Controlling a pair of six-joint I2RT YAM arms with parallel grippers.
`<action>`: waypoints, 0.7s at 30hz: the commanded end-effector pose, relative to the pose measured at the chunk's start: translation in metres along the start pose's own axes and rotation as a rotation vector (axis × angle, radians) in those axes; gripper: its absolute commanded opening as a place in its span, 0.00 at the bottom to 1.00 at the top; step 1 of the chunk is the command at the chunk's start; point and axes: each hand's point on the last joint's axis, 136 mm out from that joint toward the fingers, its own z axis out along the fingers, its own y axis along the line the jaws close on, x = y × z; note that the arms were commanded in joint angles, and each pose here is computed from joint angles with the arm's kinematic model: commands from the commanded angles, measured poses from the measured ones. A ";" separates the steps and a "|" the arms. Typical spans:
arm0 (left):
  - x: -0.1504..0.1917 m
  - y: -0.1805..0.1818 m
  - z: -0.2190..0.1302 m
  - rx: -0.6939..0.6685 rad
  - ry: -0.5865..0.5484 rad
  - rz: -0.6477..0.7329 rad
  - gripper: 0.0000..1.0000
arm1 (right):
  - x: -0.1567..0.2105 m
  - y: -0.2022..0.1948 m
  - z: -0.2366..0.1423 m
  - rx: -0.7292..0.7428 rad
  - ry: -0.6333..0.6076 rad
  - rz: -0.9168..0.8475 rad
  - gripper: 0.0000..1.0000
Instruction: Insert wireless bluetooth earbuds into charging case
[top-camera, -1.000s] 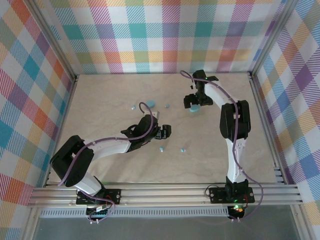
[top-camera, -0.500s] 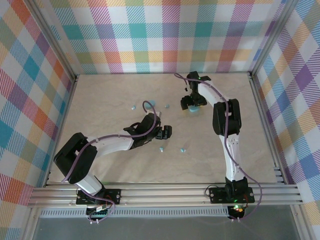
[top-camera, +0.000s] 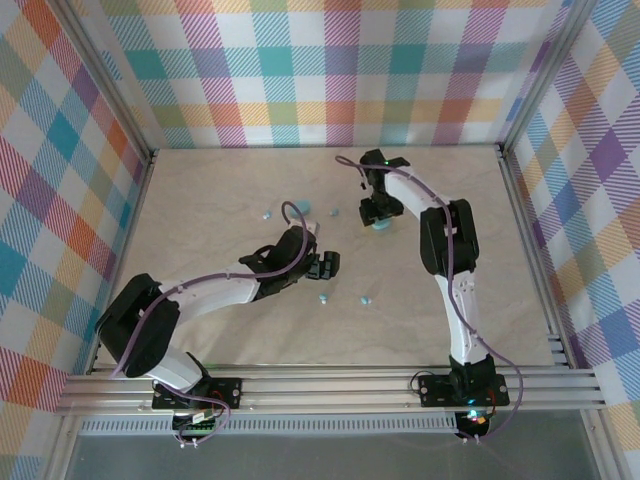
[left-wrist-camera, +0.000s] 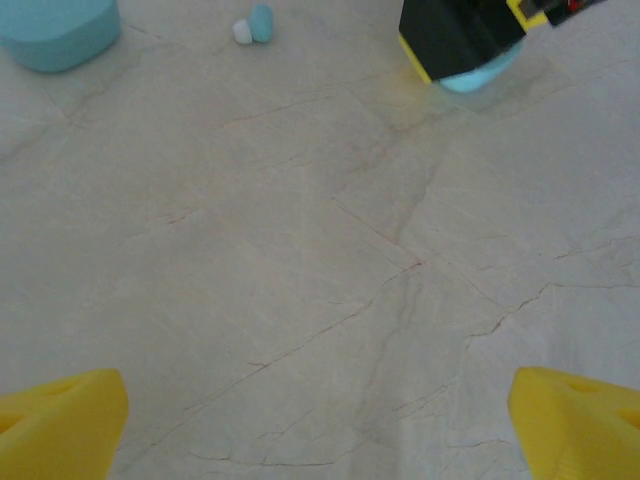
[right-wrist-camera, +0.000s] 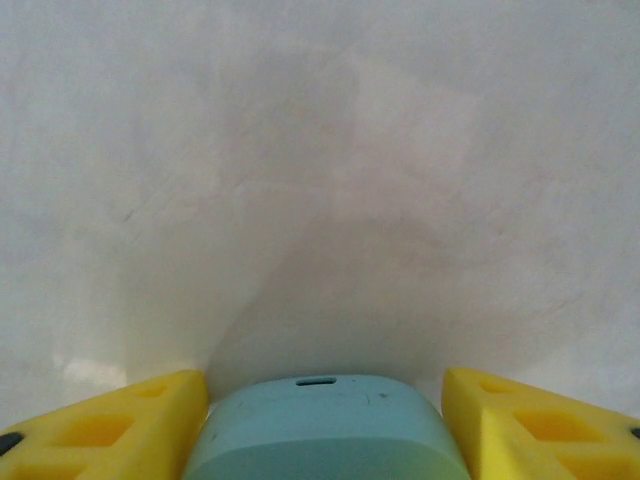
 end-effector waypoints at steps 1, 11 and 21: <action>0.004 0.009 -0.015 -0.029 -0.008 0.085 0.98 | 0.053 0.034 -0.020 -0.015 0.150 -0.038 0.61; 0.014 0.017 -0.041 0.000 -0.036 0.222 1.00 | 0.109 0.120 -0.030 -0.171 0.226 0.004 0.58; 0.033 0.022 -0.048 0.006 0.050 0.396 0.99 | 0.103 0.132 -0.061 -0.263 0.148 0.008 0.92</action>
